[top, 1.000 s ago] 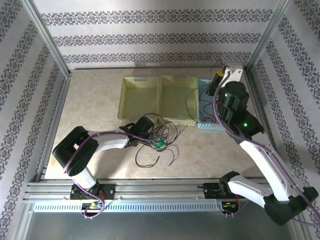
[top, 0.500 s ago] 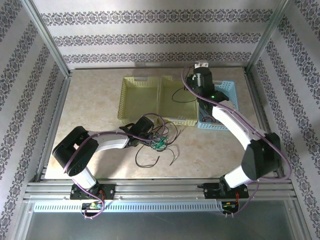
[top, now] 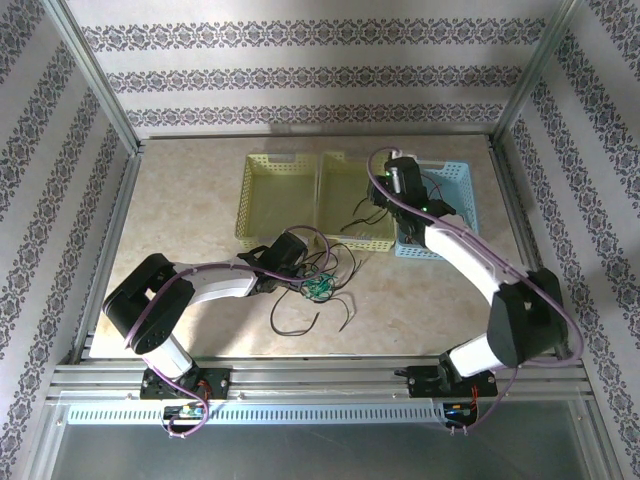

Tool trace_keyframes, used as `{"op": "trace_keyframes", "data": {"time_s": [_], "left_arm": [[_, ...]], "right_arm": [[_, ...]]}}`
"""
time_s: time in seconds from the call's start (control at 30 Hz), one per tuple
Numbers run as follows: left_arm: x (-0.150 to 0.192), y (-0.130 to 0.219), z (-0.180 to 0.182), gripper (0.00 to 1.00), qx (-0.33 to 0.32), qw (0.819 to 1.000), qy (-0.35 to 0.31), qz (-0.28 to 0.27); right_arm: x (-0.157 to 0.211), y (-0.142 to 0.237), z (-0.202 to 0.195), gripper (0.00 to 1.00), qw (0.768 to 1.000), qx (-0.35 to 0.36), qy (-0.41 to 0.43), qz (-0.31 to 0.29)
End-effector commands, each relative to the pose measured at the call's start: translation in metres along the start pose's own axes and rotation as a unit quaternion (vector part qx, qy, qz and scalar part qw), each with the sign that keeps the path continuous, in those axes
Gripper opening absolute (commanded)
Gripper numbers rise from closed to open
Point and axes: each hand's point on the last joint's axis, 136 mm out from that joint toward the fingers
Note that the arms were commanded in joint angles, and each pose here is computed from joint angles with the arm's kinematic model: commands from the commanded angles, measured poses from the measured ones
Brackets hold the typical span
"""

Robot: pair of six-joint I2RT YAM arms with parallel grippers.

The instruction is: Untangle the cables

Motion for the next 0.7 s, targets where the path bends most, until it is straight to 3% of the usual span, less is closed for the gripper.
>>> {"op": "trace_keyframes", "data": {"time_s": [0.0,0.1,0.27,0.4,0.67], "left_arm": [[-0.003,0.006,-0.004,0.16,0.002,1.000,0.001,-0.012],[-0.004,0.005,-0.004,0.16,0.001,1.000,0.001,-0.014],[-0.005,0.006,-0.004,0.16,0.001,1.000,0.004,-0.021],[-0.005,0.007,-0.003,0.16,0.000,1.000,0.004,-0.021],[-0.005,0.007,-0.003,0.16,-0.001,1.000,0.007,-0.021]], "right_arm": [[-0.005,0.030,-0.002,0.48,1.000,-0.012,0.013,-0.008],[0.035,0.048,0.012,0.48,0.994,-0.076,0.057,0.056],[0.134,0.074,0.024,0.47,0.958,-0.172,0.095,0.209],[0.176,0.072,0.013,0.47,0.950,-0.153,0.086,0.258],[0.204,0.046,-0.017,0.46,0.951,-0.097,0.070,0.286]]}}
Point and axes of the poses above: each hand's point on the last joint's axis, 136 mm out from that joint toward the fingers, its own y axis back along the fingers, its own z axis along the line the jaws close on, x = y × z, and after that the axes turned 15 degrees about -y, right-handed
